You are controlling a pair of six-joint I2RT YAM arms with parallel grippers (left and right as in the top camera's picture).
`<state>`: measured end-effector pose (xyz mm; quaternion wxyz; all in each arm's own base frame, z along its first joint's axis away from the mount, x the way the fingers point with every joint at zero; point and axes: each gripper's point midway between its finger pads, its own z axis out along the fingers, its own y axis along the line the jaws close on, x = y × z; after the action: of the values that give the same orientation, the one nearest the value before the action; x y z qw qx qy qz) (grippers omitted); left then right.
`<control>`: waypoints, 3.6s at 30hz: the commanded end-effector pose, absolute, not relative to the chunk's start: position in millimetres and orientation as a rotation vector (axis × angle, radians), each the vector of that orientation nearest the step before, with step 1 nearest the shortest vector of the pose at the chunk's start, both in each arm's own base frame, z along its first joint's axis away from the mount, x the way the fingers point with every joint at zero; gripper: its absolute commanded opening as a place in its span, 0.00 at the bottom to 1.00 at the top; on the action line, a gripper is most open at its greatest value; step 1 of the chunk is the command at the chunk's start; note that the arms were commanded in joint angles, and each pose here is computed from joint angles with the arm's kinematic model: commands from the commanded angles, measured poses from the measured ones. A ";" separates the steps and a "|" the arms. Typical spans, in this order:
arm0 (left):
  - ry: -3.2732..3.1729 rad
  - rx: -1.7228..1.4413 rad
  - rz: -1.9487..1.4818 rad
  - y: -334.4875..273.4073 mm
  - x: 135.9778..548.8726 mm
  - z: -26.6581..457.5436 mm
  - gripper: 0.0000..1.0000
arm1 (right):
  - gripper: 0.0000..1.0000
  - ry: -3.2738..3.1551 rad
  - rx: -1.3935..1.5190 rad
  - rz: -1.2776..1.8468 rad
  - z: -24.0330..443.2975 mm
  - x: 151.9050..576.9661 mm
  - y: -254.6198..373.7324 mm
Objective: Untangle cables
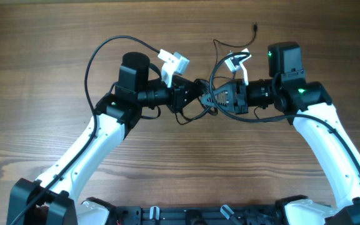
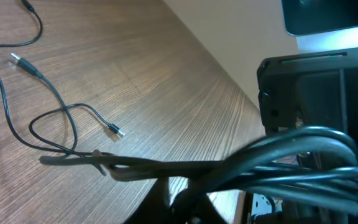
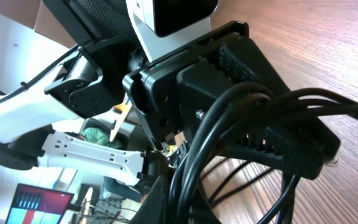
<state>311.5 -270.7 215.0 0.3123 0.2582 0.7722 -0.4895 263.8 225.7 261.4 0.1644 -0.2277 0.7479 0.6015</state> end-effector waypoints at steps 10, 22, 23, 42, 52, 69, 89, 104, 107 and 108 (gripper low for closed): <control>2.002 0.575 -1.172 -239.7 346.7 222.9 0.06 | 0.19 2.512 -0.405 1.390 201.7 267.9 202.3; 2.002 0.568 -1.168 -237.3 348.3 222.9 0.06 | 0.04 2.777 -0.107 0.872 151.1 282.5 152.8; 2.002 0.568 -1.168 -237.3 348.3 222.9 0.06 | 0.04 2.791 -0.089 0.814 147.2 283.9 146.7; 2.135 0.399 -1.130 -191.6 347.9 213.8 0.04 | 0.04 2.725 0.523 -0.044 127.0 305.3 36.1; 2.255 0.321 -1.142 -178.6 328.8 202.7 0.04 | 0.04 2.471 0.771 0.307 158.1 350.3 61.5; 2.080 0.417 -1.088 -182.0 347.6 229.5 0.69 | 0.04 2.291 -0.478 1.208 227.8 307.7 196.6; 2.138 0.518 -1.188 -218.2 327.4 211.4 0.82 | 0.04 2.026 -0.756 1.631 272.4 260.0 220.6; 2.115 0.396 -0.796 -216.7 383.2 188.3 0.40 | 0.04 1.947 -0.798 1.772 287.6 245.4 222.6; 2.112 0.264 -0.655 -179.0 402.5 192.9 0.12 | 0.04 2.223 -0.572 1.541 250.4 270.9 214.0; 2.101 0.226 -0.646 -167.6 405.4 199.0 0.10 | 0.04 2.358 -0.442 1.387 228.6 282.7 203.2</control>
<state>370.2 -225.3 189.5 0.3912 0.1728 0.8332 -0.3505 263.9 218.8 263.3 0.1897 -0.2400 0.7513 0.5848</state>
